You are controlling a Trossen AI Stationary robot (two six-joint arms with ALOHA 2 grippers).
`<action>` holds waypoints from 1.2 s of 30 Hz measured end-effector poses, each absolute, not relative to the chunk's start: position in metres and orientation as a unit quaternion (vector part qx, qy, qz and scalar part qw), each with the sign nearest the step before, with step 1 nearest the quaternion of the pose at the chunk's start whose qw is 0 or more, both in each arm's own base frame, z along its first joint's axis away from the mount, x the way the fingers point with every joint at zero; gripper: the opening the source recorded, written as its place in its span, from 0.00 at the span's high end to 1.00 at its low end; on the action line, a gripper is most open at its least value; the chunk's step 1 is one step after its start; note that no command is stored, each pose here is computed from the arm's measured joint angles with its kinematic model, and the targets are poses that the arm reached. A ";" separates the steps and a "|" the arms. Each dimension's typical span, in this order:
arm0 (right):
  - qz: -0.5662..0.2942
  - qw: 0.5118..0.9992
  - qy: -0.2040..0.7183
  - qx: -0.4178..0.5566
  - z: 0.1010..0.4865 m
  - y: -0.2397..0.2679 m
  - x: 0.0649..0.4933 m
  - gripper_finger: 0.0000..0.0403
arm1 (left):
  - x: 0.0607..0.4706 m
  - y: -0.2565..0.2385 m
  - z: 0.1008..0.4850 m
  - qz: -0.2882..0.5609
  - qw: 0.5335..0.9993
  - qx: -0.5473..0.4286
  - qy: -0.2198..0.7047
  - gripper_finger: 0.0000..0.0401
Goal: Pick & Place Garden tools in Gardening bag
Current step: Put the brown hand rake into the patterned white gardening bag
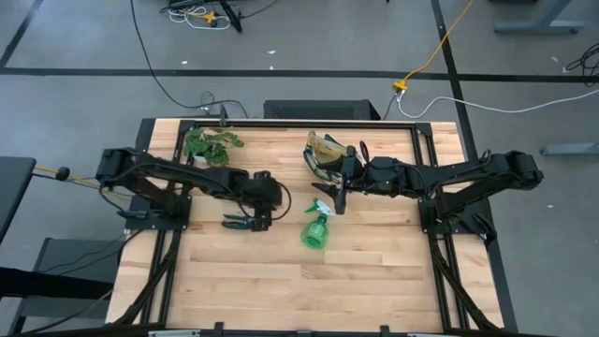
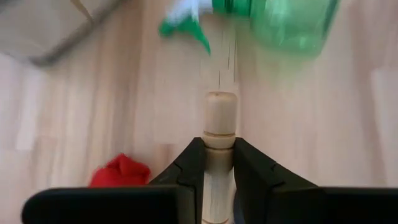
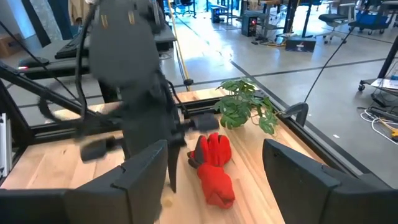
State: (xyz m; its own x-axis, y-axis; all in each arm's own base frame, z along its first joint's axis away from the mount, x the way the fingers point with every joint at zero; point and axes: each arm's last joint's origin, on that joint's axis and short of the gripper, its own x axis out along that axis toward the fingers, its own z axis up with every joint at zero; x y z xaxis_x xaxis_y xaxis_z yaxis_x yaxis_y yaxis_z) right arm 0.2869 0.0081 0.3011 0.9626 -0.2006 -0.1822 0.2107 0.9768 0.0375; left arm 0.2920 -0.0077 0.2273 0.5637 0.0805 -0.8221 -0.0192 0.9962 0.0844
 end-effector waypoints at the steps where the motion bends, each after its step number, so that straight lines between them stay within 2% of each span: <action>1: -0.104 0.990 0.089 0.028 0.301 0.008 0.287 0.35 | 0.289 -0.008 0.234 0.029 0.890 0.030 0.455 0.84; 9: -0.104 0.990 0.087 0.029 0.302 0.008 0.287 0.35 | 0.256 -0.005 0.290 0.051 0.936 0.027 0.347 0.84; 19: -0.103 0.992 0.061 0.034 0.307 0.008 0.288 0.35 | 0.223 -0.004 0.352 0.055 0.986 0.036 0.150 0.84; 28: -0.101 0.994 0.024 0.037 0.314 0.008 0.288 0.35 | 0.224 -0.005 0.378 0.042 0.997 0.059 0.020 0.84; 36: -0.099 0.995 -0.025 0.013 0.323 0.008 0.290 0.35 | 0.230 -0.006 0.388 0.021 0.997 0.060 -0.048 0.84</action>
State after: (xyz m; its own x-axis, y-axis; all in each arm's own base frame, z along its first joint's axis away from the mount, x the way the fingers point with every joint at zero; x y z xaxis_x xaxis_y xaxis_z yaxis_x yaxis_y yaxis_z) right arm 0.2896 0.0084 0.3231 0.9791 -0.1978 0.0465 0.1965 0.9800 0.0310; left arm 0.2301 -0.0061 0.3885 0.9944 0.0362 0.0991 -0.0478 0.9919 0.1177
